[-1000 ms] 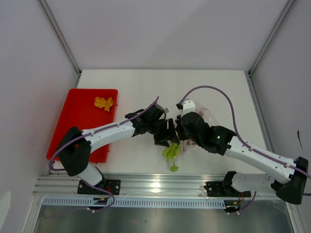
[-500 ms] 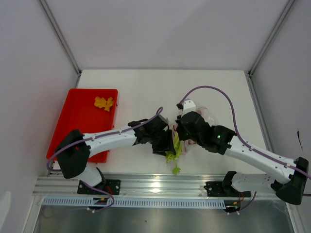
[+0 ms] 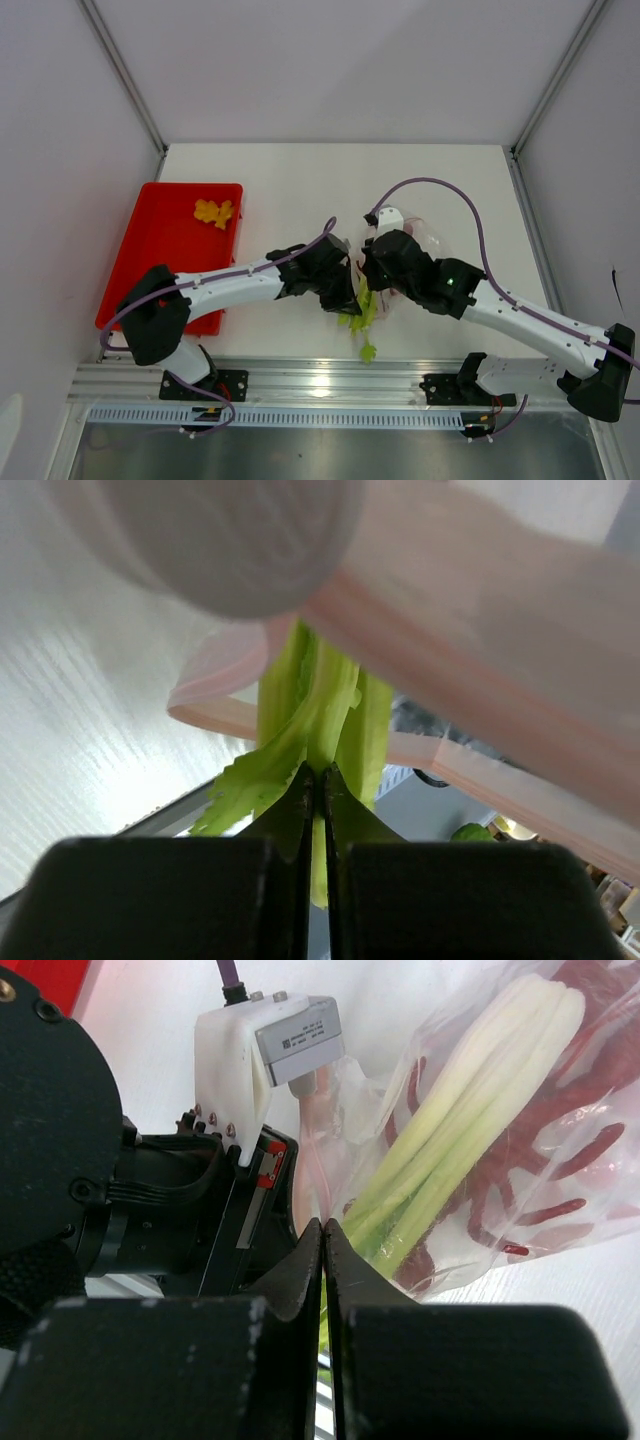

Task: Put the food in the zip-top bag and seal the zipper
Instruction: Place the fake vegetable in the zipper food storage bag, then adjust the zipper food storage bag at the center of the board.

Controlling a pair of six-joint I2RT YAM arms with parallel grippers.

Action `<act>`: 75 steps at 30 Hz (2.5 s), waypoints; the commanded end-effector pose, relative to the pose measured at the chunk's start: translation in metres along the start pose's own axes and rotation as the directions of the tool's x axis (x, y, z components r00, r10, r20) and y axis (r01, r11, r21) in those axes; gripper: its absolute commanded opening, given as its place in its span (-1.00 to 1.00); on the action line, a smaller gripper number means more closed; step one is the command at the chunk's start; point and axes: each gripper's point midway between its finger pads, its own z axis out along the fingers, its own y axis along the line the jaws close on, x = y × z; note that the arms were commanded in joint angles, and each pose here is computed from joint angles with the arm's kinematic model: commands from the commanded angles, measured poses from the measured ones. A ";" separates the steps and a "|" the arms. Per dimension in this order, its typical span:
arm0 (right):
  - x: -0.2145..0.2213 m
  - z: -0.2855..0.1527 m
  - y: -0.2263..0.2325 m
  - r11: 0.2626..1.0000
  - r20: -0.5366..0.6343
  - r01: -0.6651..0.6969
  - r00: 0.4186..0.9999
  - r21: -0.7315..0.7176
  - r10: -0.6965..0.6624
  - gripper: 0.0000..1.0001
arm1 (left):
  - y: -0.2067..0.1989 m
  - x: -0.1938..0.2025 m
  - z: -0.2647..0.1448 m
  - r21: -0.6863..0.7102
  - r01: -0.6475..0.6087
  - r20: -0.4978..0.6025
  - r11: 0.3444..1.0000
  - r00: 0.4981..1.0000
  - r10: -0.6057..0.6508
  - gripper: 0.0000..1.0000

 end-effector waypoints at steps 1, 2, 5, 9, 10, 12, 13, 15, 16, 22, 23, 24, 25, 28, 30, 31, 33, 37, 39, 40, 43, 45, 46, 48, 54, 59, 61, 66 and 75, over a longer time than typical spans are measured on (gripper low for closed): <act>-0.018 -0.008 0.010 0.998 0.040 -0.054 0.998 -0.039 0.055 -1.00 | -0.019 -0.018 -0.011 0.093 0.028 0.061 0.995 0.998 -0.034 -0.99; -0.016 -0.008 0.013 0.997 0.032 -0.058 0.998 -0.055 0.060 -1.00 | -0.020 -0.020 -0.014 0.111 0.038 0.069 0.993 0.997 -0.046 -0.99; -0.013 -0.008 0.022 0.992 0.008 -0.082 0.996 -0.094 0.083 -1.00 | -0.030 -0.039 -0.022 0.191 0.069 0.117 0.979 0.989 -0.093 -0.99; -0.007 -0.008 0.030 0.986 -0.016 -0.103 0.995 -0.130 0.102 -1.00 | -0.064 -0.078 -0.024 0.243 0.038 0.190 0.969 0.978 -0.086 -0.99; -0.006 -0.009 0.030 0.986 -0.016 -0.104 0.995 -0.131 0.103 -1.00 | -0.067 -0.084 -0.020 0.248 0.030 0.185 0.968 0.980 -0.078 -0.99; -0.011 -0.012 0.028 0.987 -0.005 -0.105 0.994 -0.124 0.105 -1.00 | -0.086 -0.093 -0.020 0.273 0.010 0.173 0.962 0.983 -0.059 -0.99; -0.014 -0.014 0.027 0.987 0.002 -0.105 0.994 -0.120 0.106 -1.00 | -0.095 -0.099 -0.019 0.281 -0.012 0.180 0.960 0.983 -0.040 -0.99; -0.023 -0.019 0.022 0.990 0.020 -0.095 0.995 -0.101 0.097 -1.00 | -0.095 -0.097 -0.020 0.282 -0.034 0.189 0.959 0.982 -0.020 -0.99; -0.026 -0.020 0.018 0.992 0.024 -0.093 0.995 -0.090 0.096 -1.00 | -0.085 -0.090 -0.019 0.269 -0.039 0.186 0.962 0.983 -0.012 -0.98; -0.030 -0.024 0.005 0.993 0.024 -0.097 0.995 -0.066 0.098 -1.00 | -0.053 -0.065 -0.044 0.225 -0.121 0.235 0.967 0.970 0.066 0.22; -0.031 -0.025 0.002 0.993 0.023 -0.100 0.995 -0.059 0.101 -1.00 | -0.038 -0.056 -0.042 0.196 -0.120 0.227 0.973 0.971 0.074 0.29; -0.031 -0.026 0.000 0.993 0.024 -0.099 0.995 -0.059 0.100 -1.00 | -0.034 -0.052 -0.046 0.182 -0.139 0.237 0.973 0.967 0.094 0.35; -0.032 -0.027 -0.001 0.993 0.026 -0.102 0.994 -0.059 0.104 -1.00 | -0.029 -0.053 -0.050 0.165 -0.146 0.261 0.976 0.960 0.099 0.41; -0.035 -0.031 -0.006 0.993 0.032 -0.107 0.993 -0.058 0.109 -1.00 | -0.009 -0.045 -0.062 0.107 -0.158 0.283 0.982 0.951 0.122 0.45; -0.037 -0.033 -0.008 0.992 0.035 -0.109 0.993 -0.057 0.111 -1.00 | 0.000 -0.041 -0.067 0.091 -0.165 0.293 0.982 0.947 0.132 0.45; -0.039 -0.034 -0.008 0.993 0.038 -0.107 0.993 -0.057 0.109 -1.00 | 0.007 -0.037 -0.066 0.076 -0.159 0.289 0.984 0.948 0.131 0.43; -0.040 -0.035 -0.010 0.993 0.039 -0.110 0.993 -0.054 0.112 -1.00 | 0.012 -0.035 -0.068 0.076 -0.160 0.299 0.984 0.945 0.130 0.40; -0.041 -0.036 -0.008 0.991 0.040 -0.117 0.992 -0.064 0.120 -1.00 | 0.018 -0.038 -0.063 0.055 -0.145 0.305 0.988 0.945 0.121 0.26; -0.043 -0.037 -0.007 0.990 0.043 -0.120 0.991 -0.072 0.123 -1.00 | 0.013 -0.041 -0.057 0.064 -0.142 0.302 0.988 0.946 0.116 0.12; -0.043 -0.037 -0.006 0.990 0.043 -0.123 0.991 -0.074 0.126 -1.00 | 0.012 -0.041 -0.054 0.070 -0.137 0.298 0.988 0.948 0.110 0.12; -0.045 -0.036 -0.002 0.988 0.037 -0.126 0.991 -0.088 0.129 -1.00 | 0.006 -0.045 -0.045 0.088 -0.127 0.300 0.988 0.949 0.096 0.21; -0.046 -0.036 0.000 0.987 0.035 -0.126 0.991 -0.096 0.130 -1.00 | 0.001 -0.050 -0.041 0.097 -0.125 0.307 0.987 0.948 0.090 0.28; -0.045 -0.036 0.000 0.987 0.035 -0.124 0.991 -0.097 0.128 -1.00 | 0.003 -0.051 -0.035 0.089 -0.119 0.299 0.989 0.950 0.088 0.29; -0.044 -0.037 0.000 0.987 0.029 -0.125 0.991 -0.098 0.128 -1.00 | 0.001 -0.055 -0.032 0.081 -0.124 0.300 0.989 0.949 0.095 0.28; -0.043 -0.038 0.000 0.986 0.027 -0.133 0.990 -0.102 0.136 -1.00 | -0.005 -0.066 -0.023 0.077 -0.128 0.320 0.989 0.942 0.097 0.14; -0.047 -0.037 0.003 0.983 0.039 -0.141 0.988 -0.114 0.146 -1.00 | -0.013 -0.066 -0.009 0.115 -0.126 0.283 0.985 0.955 0.089 0.04; -0.046 -0.035 0.004 0.983 0.034 -0.144 0.988 -0.113 0.149 -1.00 | -0.016 -0.065 -0.006 0.127 -0.124 0.275 0.984 0.958 0.085 -0.13; -0.047 -0.032 0.007 0.979 0.029 -0.164 0.985 -0.123 0.169 -1.00 | -0.016 -0.064 -0.001 0.153 -0.107 0.280 0.982 0.958 0.061 -0.44; -0.056 -0.035 -0.010 0.990 0.050 -0.127 0.990 -0.069 0.130 -1.00 | -0.017 -0.067 -0.033 0.112 -0.168 0.339 0.979 0.933 0.121 -0.99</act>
